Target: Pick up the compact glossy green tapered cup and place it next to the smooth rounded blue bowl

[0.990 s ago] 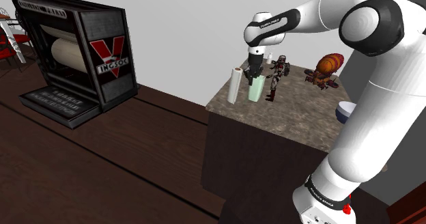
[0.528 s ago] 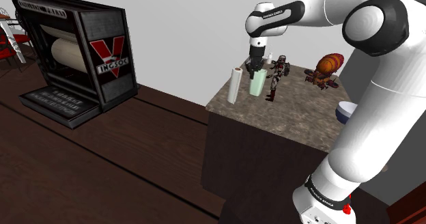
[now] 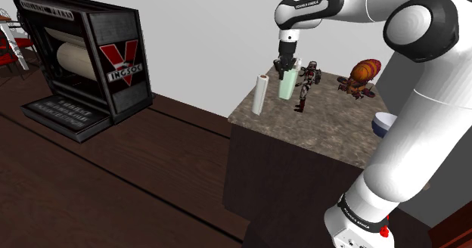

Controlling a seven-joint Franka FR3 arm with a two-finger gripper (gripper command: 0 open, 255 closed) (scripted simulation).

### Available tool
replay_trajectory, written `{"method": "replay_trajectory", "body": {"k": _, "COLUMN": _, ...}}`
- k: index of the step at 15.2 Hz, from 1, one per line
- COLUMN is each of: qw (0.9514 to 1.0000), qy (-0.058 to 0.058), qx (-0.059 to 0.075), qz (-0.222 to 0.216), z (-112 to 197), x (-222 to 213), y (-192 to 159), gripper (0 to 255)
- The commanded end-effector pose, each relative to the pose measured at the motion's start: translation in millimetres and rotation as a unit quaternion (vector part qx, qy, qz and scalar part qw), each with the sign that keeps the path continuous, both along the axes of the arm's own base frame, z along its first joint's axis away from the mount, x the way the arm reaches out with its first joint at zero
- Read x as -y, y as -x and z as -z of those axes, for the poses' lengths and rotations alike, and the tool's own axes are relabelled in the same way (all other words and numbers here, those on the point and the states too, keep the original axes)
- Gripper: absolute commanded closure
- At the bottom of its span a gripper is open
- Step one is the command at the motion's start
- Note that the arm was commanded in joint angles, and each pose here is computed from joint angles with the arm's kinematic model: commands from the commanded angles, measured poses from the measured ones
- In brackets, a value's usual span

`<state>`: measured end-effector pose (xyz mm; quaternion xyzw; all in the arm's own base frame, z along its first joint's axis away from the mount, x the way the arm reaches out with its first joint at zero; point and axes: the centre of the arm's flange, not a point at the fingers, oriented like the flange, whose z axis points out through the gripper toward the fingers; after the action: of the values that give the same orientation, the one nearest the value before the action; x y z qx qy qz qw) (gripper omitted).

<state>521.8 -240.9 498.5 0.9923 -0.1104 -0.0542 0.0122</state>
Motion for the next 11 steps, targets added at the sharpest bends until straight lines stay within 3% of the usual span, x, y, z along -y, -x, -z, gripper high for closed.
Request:
{"method": "replay_trajectory", "body": {"k": 1, "qw": 1.0, "qy": 0.0, "qx": 0.0, "qz": 0.0, "z": -11.3, "x": 0.3, "y": -0.7, "gripper": 255}}
{"method": "replay_trajectory", "body": {"k": 11, "qw": 1.0, "qy": 0.0, "qx": 0.0, "qz": 0.0, "z": -64.1, "x": 0.3, "y": -0.7, "gripper": 255}}
